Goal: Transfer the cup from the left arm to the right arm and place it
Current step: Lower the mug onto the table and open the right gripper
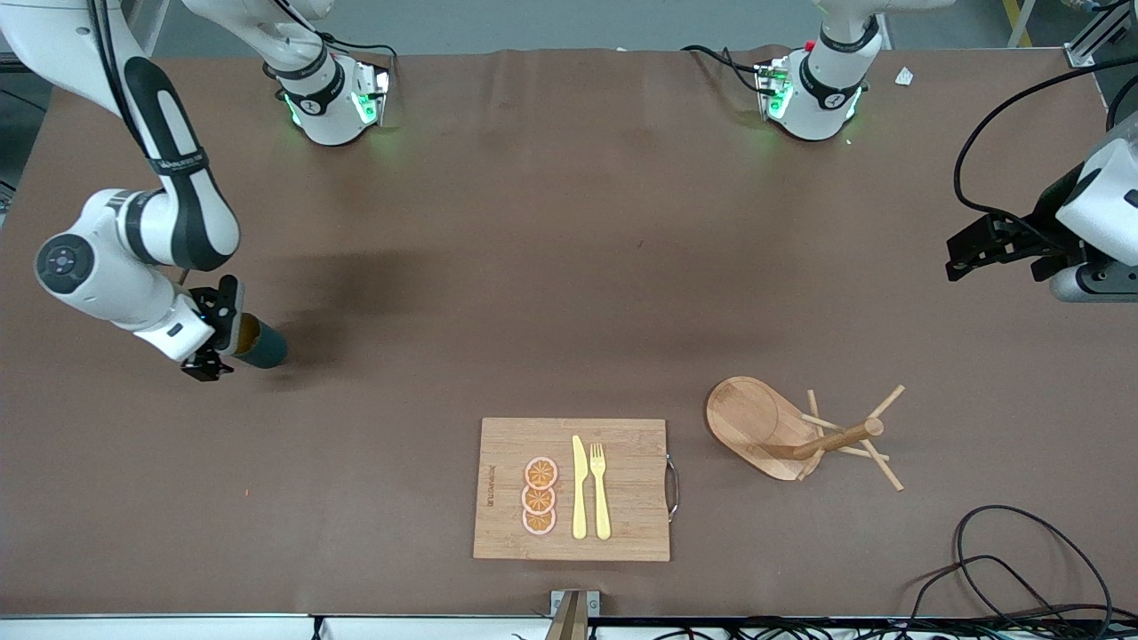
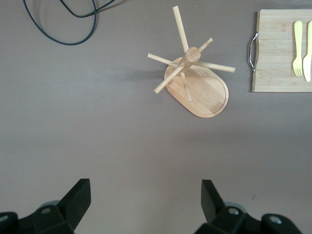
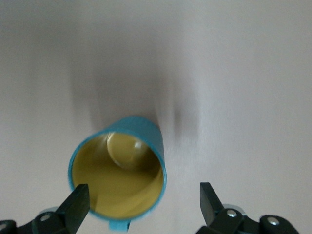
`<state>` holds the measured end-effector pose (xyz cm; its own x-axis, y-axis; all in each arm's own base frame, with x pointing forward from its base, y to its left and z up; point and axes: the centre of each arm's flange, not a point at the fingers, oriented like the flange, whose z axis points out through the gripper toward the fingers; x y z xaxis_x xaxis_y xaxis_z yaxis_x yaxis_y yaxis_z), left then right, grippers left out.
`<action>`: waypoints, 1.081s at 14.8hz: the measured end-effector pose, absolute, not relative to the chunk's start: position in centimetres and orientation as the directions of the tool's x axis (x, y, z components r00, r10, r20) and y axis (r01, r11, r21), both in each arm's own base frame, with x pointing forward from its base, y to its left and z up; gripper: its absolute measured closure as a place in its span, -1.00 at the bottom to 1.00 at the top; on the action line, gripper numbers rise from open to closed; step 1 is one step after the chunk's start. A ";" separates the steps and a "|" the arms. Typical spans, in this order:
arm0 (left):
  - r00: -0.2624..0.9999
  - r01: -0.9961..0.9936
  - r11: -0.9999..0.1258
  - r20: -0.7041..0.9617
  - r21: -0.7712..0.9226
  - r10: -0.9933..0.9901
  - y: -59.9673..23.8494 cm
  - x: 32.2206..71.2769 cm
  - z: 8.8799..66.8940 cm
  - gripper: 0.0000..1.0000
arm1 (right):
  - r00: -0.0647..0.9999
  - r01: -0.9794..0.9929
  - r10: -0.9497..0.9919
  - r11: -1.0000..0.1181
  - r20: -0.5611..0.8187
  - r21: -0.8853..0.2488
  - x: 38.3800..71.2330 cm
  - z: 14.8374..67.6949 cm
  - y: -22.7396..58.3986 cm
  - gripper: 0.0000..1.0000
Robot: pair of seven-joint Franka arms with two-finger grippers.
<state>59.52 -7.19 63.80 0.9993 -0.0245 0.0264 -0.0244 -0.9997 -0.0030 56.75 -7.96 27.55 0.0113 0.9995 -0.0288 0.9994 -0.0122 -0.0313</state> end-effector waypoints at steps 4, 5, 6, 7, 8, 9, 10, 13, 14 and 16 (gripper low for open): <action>0.999 -0.019 -1.000 0.028 -0.003 -0.019 -6.9 59.6 63.8 -1.00 | 0.279 0.959 0.960 -0.281 -0.035 -0.048 57.2 31.0 -8.3 -1.00; 0.999 -0.018 -1.000 0.028 -0.003 -0.018 -6.8 59.6 63.8 -1.00 | 0.353 0.934 0.935 -0.354 -0.037 -0.049 57.1 32.1 -8.0 -1.00; 0.999 -0.018 -1.000 0.028 -0.003 -0.018 -6.8 59.6 63.8 -1.00 | 0.419 0.906 0.907 -0.420 -0.039 -0.046 56.9 33.2 -7.5 -1.00; 0.999 -0.019 -1.000 0.028 -0.003 -0.019 -6.9 59.6 63.8 -1.00 | 0.476 0.878 0.878 -0.478 -0.038 -0.037 56.8 34.5 -7.0 -1.00; 0.999 -0.021 -1.000 0.028 -0.003 -0.021 -7.0 59.6 63.8 -1.00 | 0.521 0.852 0.853 -0.522 -0.034 -0.026 56.7 35.7 -6.6 -1.00; 0.999 -0.022 -1.000 0.028 -0.003 -0.022 -7.1 59.5 63.8 -1.00 | 0.561 0.828 0.828 -0.561 -0.028 -0.014 56.6 36.9 -6.4 -1.00; 0.999 -0.023 -1.000 0.029 -0.003 -0.023 -7.1 59.5 63.8 -1.00 | 0.596 0.803 0.802 -0.597 -0.023 -0.006 56.4 37.9 -6.3 -1.00; 0.999 -0.020 -1.000 0.030 -0.003 -0.020 -6.9 59.6 63.9 -1.00 | 0.692 0.722 0.722 -0.692 -0.011 0.010 55.9 40.0 -6.3 -1.00; 0.999 -0.019 -1.000 0.030 -0.003 -0.019 -6.8 59.6 63.9 -1.00 | 0.719 0.695 0.695 -0.719 -0.013 0.007 55.8 40.6 -6.3 -1.00; 0.999 -0.020 -1.000 0.031 -0.003 -0.020 -6.9 59.6 63.9 -1.00 | 0.784 0.620 0.620 -0.785 -0.041 -0.020 55.8 42.1 -6.4 -1.00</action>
<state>59.55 -6.88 63.91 0.9993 -0.0204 0.0307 -0.0203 -0.9998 -0.0029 55.76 -6.39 42.15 0.7837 0.6198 -0.0408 0.6195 -0.7847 -0.0196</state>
